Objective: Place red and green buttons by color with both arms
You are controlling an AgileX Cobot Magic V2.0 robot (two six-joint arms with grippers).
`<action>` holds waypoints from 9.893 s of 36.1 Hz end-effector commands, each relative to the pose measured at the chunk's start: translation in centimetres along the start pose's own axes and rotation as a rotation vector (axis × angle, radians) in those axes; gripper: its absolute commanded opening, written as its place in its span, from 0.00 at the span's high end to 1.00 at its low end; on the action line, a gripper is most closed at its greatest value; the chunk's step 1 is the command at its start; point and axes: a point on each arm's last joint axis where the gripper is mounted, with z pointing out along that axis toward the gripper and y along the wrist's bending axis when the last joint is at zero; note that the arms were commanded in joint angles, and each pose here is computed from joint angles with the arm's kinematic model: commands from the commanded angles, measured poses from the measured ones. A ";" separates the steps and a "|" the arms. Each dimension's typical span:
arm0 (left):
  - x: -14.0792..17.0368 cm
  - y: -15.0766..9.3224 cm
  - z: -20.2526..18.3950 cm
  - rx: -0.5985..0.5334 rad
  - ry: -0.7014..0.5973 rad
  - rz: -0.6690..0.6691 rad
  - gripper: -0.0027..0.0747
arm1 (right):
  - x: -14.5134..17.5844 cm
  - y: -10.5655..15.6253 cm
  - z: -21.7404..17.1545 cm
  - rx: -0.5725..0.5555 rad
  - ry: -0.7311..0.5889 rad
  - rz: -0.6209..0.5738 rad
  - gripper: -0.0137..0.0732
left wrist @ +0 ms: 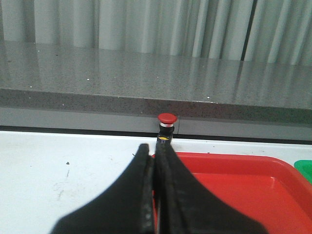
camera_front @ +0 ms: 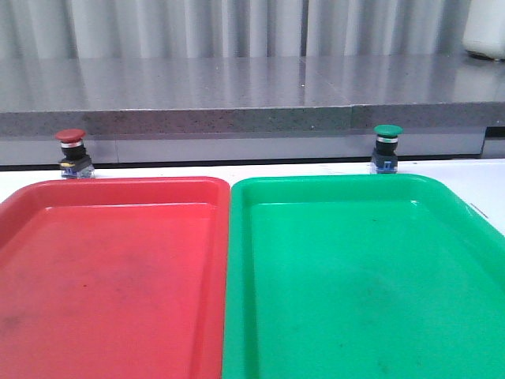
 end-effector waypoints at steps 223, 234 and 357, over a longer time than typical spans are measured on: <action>-8.0 -9.4 20.3 0.245 0.787 0.047 0.63 | -14.0 0.4 3.6 0.025 0.305 -0.017 0.34; -3.6 -10.0 23.1 0.228 0.879 0.053 0.63 | -14.0 0.4 3.6 0.025 0.305 -0.017 0.34; -11.2 -4.9 4.8 0.304 0.482 0.042 0.33 | -14.0 0.4 3.6 0.025 0.305 -0.017 0.34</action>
